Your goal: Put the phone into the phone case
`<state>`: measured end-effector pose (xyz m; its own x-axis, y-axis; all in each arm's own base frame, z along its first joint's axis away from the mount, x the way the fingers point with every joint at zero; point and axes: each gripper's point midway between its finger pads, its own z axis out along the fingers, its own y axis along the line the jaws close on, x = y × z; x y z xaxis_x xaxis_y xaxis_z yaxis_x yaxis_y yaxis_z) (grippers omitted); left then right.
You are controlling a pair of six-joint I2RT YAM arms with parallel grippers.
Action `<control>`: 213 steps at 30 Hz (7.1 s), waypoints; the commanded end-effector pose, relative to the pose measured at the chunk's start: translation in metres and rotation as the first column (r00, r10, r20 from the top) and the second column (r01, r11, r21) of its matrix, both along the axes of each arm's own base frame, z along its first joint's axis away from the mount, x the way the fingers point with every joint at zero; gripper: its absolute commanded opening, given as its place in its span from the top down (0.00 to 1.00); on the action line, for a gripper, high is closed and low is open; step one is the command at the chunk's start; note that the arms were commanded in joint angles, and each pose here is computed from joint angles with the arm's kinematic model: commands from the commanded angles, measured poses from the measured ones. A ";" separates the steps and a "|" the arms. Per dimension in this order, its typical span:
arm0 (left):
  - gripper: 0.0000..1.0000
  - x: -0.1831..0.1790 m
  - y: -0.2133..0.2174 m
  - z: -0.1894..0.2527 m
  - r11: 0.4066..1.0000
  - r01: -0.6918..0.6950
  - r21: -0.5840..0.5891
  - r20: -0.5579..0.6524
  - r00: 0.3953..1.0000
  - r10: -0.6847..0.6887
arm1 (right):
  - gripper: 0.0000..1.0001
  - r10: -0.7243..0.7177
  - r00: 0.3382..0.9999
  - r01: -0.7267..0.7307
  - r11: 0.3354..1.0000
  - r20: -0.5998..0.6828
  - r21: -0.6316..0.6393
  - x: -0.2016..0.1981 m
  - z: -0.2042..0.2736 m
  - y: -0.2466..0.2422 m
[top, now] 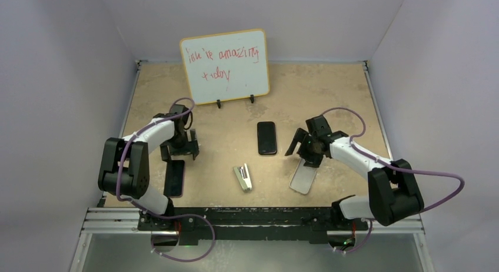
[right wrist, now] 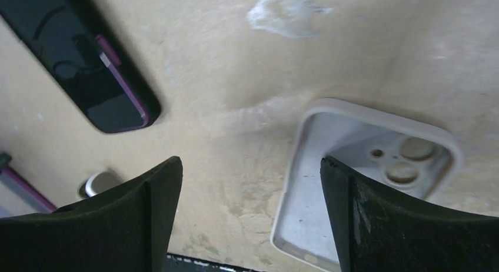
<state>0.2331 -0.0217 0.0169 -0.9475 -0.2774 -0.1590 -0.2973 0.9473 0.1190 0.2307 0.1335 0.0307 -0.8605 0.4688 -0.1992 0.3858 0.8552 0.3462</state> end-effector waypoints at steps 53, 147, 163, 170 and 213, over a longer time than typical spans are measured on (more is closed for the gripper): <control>0.33 0.011 0.080 0.142 0.840 -0.543 -0.008 0.337 0.789 0.513 | 0.38 0.421 0.809 -0.574 0.715 0.409 0.399 -0.045 0.020 0.398; 0.07 0.045 0.093 0.104 0.915 -0.352 -0.196 0.540 0.740 0.401 | 0.01 0.887 0.301 -0.762 0.445 0.351 -0.470 -0.020 -0.020 0.373; 0.10 0.052 0.077 0.104 0.933 -0.257 -0.252 0.547 0.757 0.357 | 0.38 0.891 0.336 -0.696 0.453 0.305 -0.557 -0.014 -0.023 0.357; 0.11 0.056 0.068 0.100 0.933 -0.212 -0.290 0.541 0.768 0.343 | 0.40 0.884 0.345 -0.645 0.467 0.315 -0.604 -0.003 -0.012 0.349; 0.16 0.060 0.024 0.084 0.884 -0.032 -0.466 0.502 0.813 0.294 | 0.52 0.771 0.523 -0.576 0.634 0.364 -0.516 0.025 -0.024 0.293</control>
